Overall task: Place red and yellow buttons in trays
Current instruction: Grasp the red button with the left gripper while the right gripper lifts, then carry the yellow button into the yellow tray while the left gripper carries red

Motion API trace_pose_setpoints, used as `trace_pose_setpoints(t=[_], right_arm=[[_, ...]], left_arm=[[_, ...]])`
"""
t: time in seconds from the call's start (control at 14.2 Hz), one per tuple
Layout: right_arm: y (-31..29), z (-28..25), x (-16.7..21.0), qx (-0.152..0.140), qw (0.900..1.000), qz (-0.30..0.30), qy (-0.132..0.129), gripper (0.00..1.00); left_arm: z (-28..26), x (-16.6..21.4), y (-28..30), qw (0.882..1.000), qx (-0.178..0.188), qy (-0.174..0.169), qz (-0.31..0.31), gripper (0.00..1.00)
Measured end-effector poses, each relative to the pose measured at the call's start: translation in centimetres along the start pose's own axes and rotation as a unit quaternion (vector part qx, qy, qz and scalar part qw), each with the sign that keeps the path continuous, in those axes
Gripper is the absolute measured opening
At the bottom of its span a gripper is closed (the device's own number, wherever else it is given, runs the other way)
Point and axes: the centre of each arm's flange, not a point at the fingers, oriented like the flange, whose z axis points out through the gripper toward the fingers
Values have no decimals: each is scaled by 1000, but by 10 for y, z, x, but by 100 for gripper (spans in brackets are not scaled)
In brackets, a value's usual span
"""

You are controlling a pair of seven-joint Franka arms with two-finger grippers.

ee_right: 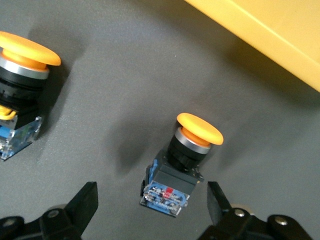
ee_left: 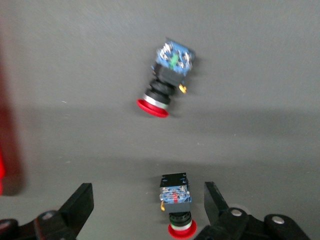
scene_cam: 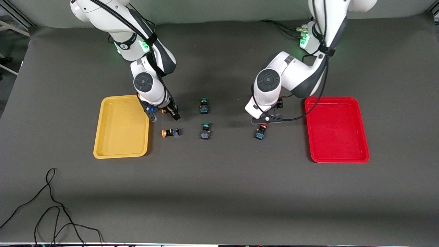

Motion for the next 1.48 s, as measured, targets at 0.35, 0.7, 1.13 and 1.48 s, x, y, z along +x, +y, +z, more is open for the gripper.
trace_pose_setpoints(t=[0.35, 0.7, 1.13, 1.48], right_arm=[[2, 2, 0, -7, 1000, 0, -1, 62], [1, 2, 0, -7, 1000, 0, -1, 41], [0, 0, -1, -8, 1000, 0, -2, 41], [-13, -67, -9, -17, 1000, -12, -13, 41]], left_arm=[[54, -31, 19, 1000, -1, -2, 12, 98], [76, -41, 17, 1000, -6, 1, 14, 70], [76, -45, 20, 1000, -7, 3, 18, 41], [9, -10, 10, 1000, 15, -10, -10, 41]])
